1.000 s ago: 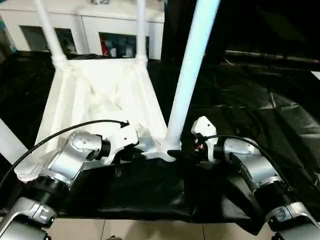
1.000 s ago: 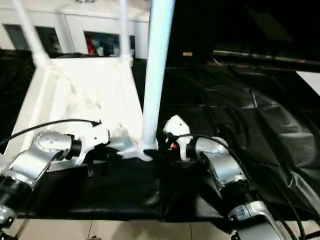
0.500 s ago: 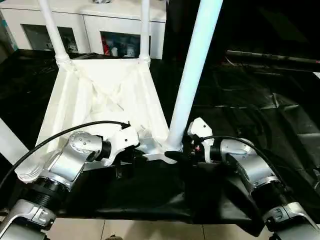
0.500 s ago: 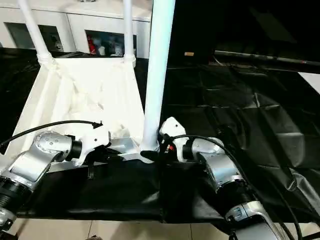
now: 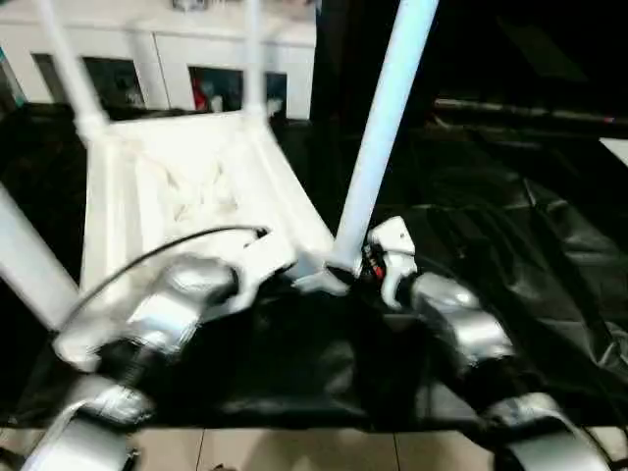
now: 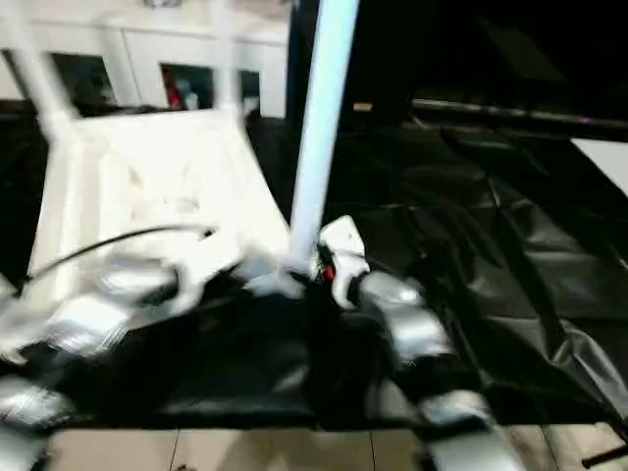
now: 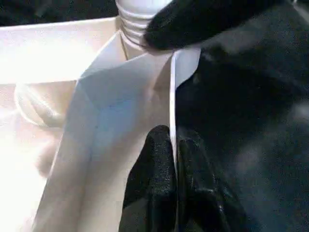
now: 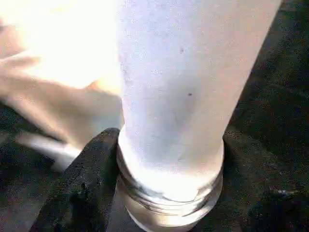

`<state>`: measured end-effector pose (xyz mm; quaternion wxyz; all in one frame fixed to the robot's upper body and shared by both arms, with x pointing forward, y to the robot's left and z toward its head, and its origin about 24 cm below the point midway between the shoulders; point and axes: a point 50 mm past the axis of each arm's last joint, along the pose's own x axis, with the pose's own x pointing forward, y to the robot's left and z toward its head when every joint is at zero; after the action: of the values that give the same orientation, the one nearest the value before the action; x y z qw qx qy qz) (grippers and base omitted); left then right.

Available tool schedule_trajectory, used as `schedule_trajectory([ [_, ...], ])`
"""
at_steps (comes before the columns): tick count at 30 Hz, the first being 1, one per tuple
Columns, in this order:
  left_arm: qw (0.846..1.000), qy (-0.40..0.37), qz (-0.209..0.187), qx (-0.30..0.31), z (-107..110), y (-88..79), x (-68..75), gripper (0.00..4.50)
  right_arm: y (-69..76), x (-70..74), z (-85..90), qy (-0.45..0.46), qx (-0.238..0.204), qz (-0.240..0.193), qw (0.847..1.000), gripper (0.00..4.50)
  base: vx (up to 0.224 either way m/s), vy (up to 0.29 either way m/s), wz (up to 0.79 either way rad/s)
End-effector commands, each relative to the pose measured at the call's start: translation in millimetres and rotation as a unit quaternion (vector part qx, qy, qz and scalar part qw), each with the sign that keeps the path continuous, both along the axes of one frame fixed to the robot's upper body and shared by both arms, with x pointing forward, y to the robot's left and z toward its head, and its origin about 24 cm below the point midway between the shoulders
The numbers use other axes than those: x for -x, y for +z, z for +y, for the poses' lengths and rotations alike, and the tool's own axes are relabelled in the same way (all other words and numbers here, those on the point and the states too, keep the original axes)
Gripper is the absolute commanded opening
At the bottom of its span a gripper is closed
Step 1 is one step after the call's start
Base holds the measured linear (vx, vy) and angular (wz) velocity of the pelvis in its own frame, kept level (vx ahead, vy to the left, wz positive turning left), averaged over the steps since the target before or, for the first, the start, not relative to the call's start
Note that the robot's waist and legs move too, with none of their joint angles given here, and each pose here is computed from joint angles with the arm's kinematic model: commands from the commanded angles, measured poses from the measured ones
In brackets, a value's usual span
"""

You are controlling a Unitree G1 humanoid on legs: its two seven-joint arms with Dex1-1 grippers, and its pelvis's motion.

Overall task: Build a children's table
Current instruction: Rotate leg to tighten

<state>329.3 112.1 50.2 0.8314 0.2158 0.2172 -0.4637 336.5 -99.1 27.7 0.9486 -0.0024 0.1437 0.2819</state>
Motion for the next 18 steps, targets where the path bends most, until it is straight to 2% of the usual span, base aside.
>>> schedule_trajectory([
  [1,0.999,0.020,0.014,0.034,-13.0,-10.2,3.2,0.00,-16.5,2.1,-10.0,-0.063,0.011,0.043,0.997,2.75,0.000,0.000,0.00],
  [3,0.999,0.029,0.016,0.030,-31.5,-12.5,-0.3,0.00,-21.6,0.0,2.6,-0.097,0.053,0.039,0.993,2.75,0.000,0.000,0.00],
  [4,0.999,0.029,0.016,0.030,-31.5,-12.5,-0.3,0.00,-21.6,0.0,2.6,-0.097,0.053,0.039,0.993,2.75,0.000,0.000,0.00],
  [5,1.000,0.023,0.010,0.016,-37.7,-13.6,-1.4,0.00,-21.9,0.0,13.5,-0.086,0.060,0.034,0.994,2.75,0.000,0.000,0.00],
  [8,1.000,0.019,0.001,0.007,-38.4,-12.9,-3.2,0.00,-18.1,-0.7,21.8,-0.067,0.040,0.025,0.997,2.75,0.000,0.000,0.00],
  [9,1.000,0.022,-0.003,0.007,-36.1,-11.8,-4.7,0.00,-13.9,-1.6,24.0,-0.056,0.022,0.016,0.998,3.10,0.000,0.000,0.00],
  [10,1.000,0.024,-0.004,0.007,-34.0,-11.4,-5.1,0.00,-11.2,-2.9,22.2,-0.060,0.020,0.006,0.998,3.45,0.000,0.000,0.00],
  [13,0.999,0.029,-0.018,0.003,-20.4,-8.9,-7.1,0.00,-0.4,-6.8,12.9,-0.043,0.011,-0.027,0.999,3.51,0.000,0.000,0.00],
  [14,0.999,0.030,-0.020,0.002,-17.3,-8.3,-7.4,0.00,1.7,-7.5,10.7,-0.037,0.011,-0.033,0.999,3.80,0.000,0.000,0.00],
  [17,1.000,0.013,-0.026,0.002,-1.7,-6.3,-5.0,0.00,12.4,-9.1,-1.3,0.007,-0.009,-0.043,0.999,3.91,0.000,0.000,0.00],
  [18,1.000,0.004,-0.024,0.005,3.2,-5.4,-3.3,0.00,15.1,-8.2,-6.1,0.032,-0.001,-0.048,0.998,4.03,0.000,0.000,0.00],
])
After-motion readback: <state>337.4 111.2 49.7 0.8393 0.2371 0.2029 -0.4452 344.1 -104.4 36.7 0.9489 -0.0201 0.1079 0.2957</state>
